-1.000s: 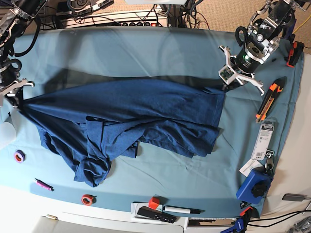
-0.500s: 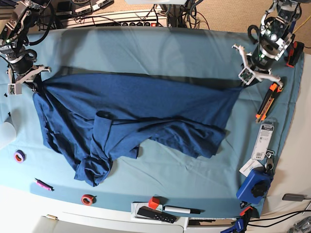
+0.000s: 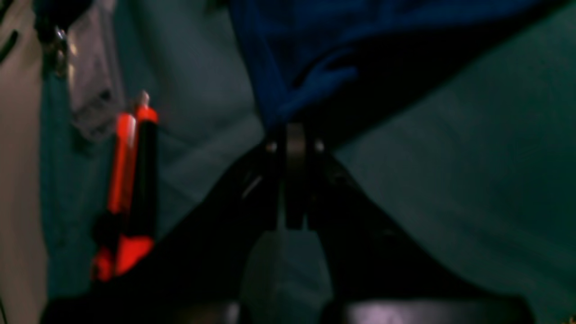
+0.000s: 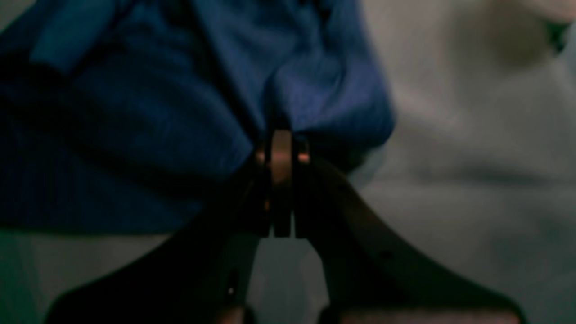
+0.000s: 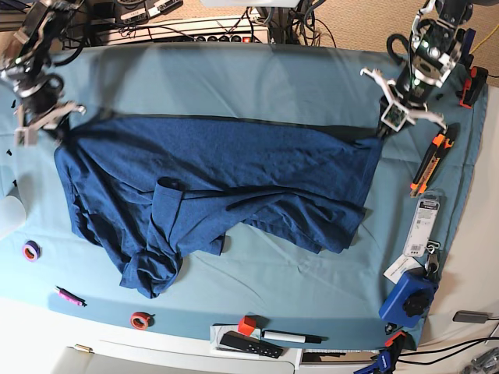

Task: Layout the t-shirt on the table in an organized manner, then fold the t-shirt properly
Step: 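Hold the shirt with both grippers and pull it taut across the table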

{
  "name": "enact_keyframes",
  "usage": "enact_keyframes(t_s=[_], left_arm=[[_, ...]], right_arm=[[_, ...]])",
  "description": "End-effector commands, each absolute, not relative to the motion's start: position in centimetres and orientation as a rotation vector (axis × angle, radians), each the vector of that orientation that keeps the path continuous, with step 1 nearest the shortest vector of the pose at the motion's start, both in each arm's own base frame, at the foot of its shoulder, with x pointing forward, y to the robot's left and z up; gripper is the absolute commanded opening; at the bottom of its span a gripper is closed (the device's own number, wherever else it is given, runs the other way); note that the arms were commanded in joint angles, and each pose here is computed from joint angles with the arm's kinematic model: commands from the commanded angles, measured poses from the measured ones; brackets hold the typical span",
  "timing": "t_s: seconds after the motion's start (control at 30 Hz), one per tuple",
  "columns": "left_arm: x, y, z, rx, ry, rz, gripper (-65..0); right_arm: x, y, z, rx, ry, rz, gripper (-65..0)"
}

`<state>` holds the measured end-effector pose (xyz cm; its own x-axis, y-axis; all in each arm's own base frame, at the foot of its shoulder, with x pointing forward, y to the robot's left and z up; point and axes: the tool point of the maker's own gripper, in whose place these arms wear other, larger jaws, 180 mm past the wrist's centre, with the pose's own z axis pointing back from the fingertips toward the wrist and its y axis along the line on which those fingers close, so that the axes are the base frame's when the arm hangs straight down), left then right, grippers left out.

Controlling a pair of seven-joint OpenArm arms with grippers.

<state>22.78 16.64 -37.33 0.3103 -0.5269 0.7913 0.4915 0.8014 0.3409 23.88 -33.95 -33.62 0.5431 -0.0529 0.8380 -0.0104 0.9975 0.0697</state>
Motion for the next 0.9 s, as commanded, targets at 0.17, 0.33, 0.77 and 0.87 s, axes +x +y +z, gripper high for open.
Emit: enact_keyframes(t_s=[0.17,0.33,0.77,0.87], left_arm=[[21.6,17.3,-37.4,0.081,-1.054,-0.706,-65.0],[21.2,17.8,-37.7,0.12,-1.037,-0.721,-65.0],[22.6,19.6,-36.0,0.253,-1.117,-0.688,-65.0],[23.2,17.6,-33.6,0.146,-1.295,-0.668,-65.0]], right_arm=[[23.5,-34.7,-33.3,0.021,-0.99,0.004,-65.0],[23.4,-36.1,-33.0,-0.056,-0.952,0.057,-65.0],[24.2,-37.5,-31.4,-0.141,-1.004,0.111,-65.0],[24.8,-37.1,-30.6,-0.132,-1.068,0.112,-65.0]])
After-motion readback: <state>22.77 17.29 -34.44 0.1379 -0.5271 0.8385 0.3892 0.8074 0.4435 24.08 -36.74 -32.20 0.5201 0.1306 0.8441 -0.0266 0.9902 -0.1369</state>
